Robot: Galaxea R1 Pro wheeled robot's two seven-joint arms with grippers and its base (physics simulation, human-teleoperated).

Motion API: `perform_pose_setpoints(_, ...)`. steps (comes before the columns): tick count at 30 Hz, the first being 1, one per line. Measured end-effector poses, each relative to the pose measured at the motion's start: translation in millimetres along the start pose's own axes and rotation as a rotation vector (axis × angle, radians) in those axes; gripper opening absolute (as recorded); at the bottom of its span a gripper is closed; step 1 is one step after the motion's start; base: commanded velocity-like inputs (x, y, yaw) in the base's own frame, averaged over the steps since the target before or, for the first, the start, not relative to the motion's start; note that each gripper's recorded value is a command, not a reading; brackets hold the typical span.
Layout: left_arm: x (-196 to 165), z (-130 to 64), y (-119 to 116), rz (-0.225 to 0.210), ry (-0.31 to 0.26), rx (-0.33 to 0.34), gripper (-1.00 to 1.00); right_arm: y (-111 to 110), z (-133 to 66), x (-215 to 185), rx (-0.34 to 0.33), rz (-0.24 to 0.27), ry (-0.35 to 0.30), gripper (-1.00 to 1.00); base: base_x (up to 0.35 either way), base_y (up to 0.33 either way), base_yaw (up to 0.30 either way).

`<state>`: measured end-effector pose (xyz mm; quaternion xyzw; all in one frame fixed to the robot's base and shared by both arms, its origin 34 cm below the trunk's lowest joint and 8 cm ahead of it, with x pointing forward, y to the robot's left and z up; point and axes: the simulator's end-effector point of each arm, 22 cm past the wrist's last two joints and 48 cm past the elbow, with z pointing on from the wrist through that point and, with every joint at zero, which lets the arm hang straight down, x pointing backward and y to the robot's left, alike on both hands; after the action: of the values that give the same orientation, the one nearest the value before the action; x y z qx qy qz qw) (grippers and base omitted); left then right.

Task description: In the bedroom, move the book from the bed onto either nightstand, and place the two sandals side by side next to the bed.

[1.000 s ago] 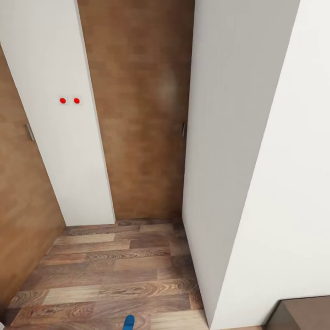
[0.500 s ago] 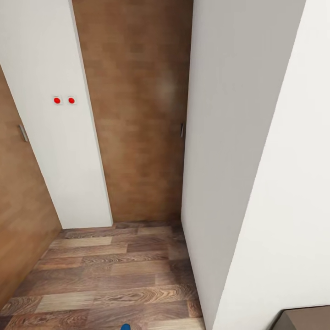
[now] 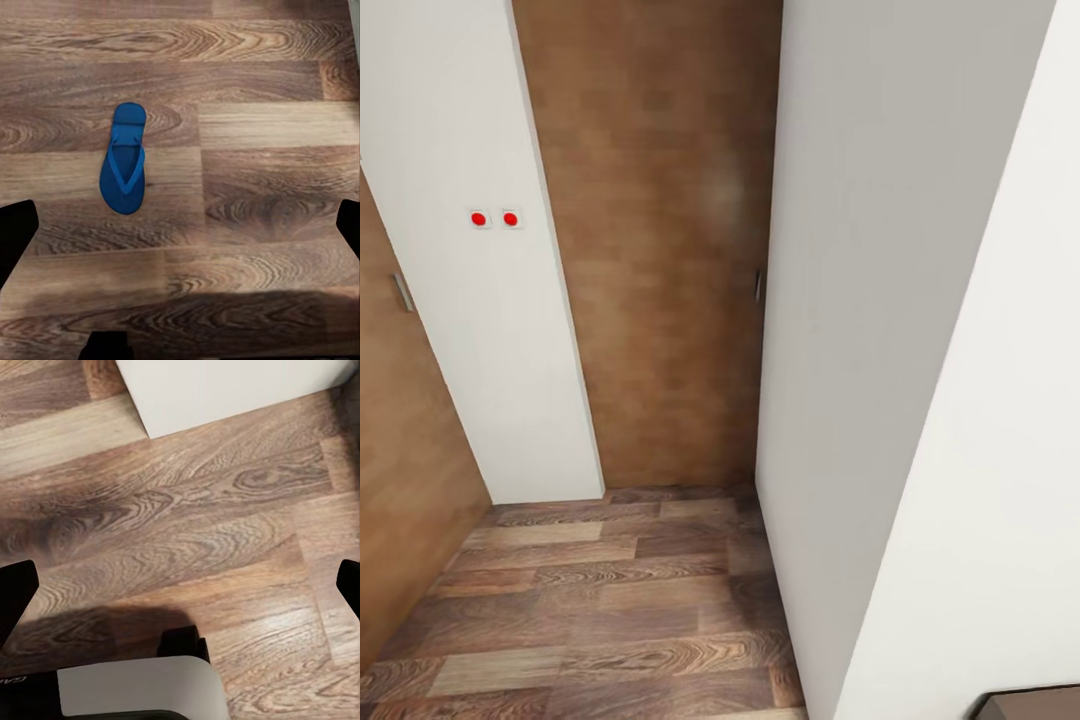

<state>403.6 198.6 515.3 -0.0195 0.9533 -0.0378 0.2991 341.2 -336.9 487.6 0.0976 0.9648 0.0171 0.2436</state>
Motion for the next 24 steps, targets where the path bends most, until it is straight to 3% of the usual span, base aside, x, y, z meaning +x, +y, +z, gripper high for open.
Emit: perform_pose_setpoints(24, -0.2, 0.1, 0.0, 0.0, -0.001, 0.0, 1.0, -0.1, 0.1, 0.0, 0.0, 0.0, 0.0, 1.0, 0.063, 0.0, 0.0)
